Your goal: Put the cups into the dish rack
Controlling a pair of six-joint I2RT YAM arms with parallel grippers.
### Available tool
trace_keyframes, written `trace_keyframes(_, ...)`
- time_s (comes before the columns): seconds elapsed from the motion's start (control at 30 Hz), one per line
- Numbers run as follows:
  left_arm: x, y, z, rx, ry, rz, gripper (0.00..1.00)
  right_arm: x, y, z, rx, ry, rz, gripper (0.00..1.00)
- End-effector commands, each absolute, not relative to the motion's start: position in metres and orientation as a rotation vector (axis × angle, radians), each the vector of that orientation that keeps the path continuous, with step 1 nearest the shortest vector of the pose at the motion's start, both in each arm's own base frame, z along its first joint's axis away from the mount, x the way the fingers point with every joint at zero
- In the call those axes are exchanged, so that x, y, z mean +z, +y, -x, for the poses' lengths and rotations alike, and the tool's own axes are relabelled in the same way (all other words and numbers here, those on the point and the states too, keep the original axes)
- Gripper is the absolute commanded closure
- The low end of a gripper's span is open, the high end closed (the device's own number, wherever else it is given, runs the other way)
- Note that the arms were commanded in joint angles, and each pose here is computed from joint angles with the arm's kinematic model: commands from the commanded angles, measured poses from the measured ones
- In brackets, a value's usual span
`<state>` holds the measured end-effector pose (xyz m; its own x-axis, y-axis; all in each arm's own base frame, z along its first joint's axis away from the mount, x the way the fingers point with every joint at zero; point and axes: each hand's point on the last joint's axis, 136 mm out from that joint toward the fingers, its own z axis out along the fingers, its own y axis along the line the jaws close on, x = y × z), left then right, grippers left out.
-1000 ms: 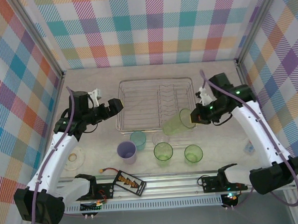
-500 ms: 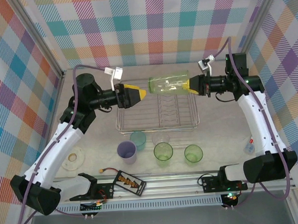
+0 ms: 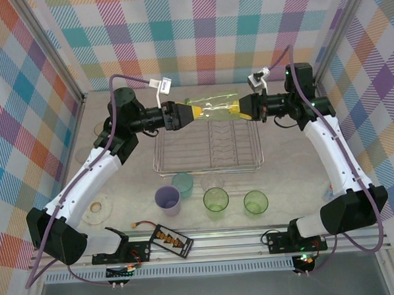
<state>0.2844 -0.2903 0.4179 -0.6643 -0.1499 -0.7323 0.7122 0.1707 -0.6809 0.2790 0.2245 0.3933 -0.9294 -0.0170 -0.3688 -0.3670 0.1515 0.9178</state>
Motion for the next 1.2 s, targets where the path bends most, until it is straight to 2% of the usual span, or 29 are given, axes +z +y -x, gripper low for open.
trace_keyframes(0.0, 0.438, -0.290, -0.286, -1.573, 1.700, -0.513, 0.07, 0.397, 0.230, -0.275, 1.899, 2.130, 0.439, 1.00)
trace_keyframes(0.07, 0.438, -0.291, -0.286, -1.587, 1.697, -0.508, 0.10, 0.394, 0.231, -0.280, 1.911, 2.141, 0.424, 1.00)
trace_keyframes(0.23, 0.436, -0.292, -0.281, -1.608, 1.699, -0.524, 0.26, 0.390, 0.233, -0.287, 1.916, 2.142, 0.412, 1.00)
trace_keyframes(0.43, 0.439, -0.290, -0.273, -1.596, 1.647, -0.549, 0.28, 0.387, 0.235, -0.293, 1.931, 2.129, 0.424, 1.00)
trace_keyframes(0.5, 0.436, -0.292, -0.272, -1.600, 1.664, -0.557, 0.28, 0.386, 0.235, -0.294, 1.932, 2.131, 0.421, 1.00)
trace_keyframes(0.57, 0.435, -0.294, -0.268, -1.603, 1.664, -0.580, 0.20, 0.385, 0.235, -0.295, 1.932, 2.133, 0.420, 1.00)
trace_keyframes(0.83, 0.430, -0.298, -0.262, -1.580, 1.666, -0.620, 0.11, 0.379, 0.235, -0.297, 1.933, 2.146, 0.403, 1.00)
trace_keyframes(1.03, 0.423, -0.301, -0.265, -1.589, 1.742, -0.598, 0.24, 0.377, 0.236, -0.299, 1.941, 2.153, 0.399, 1.00)
trace_keyframes(1.17, 0.420, -0.307, -0.266, -1.606, 1.783, -0.607, 0.39, 0.376, 0.237, -0.299, 1.945, 2.157, 0.399, 1.00)
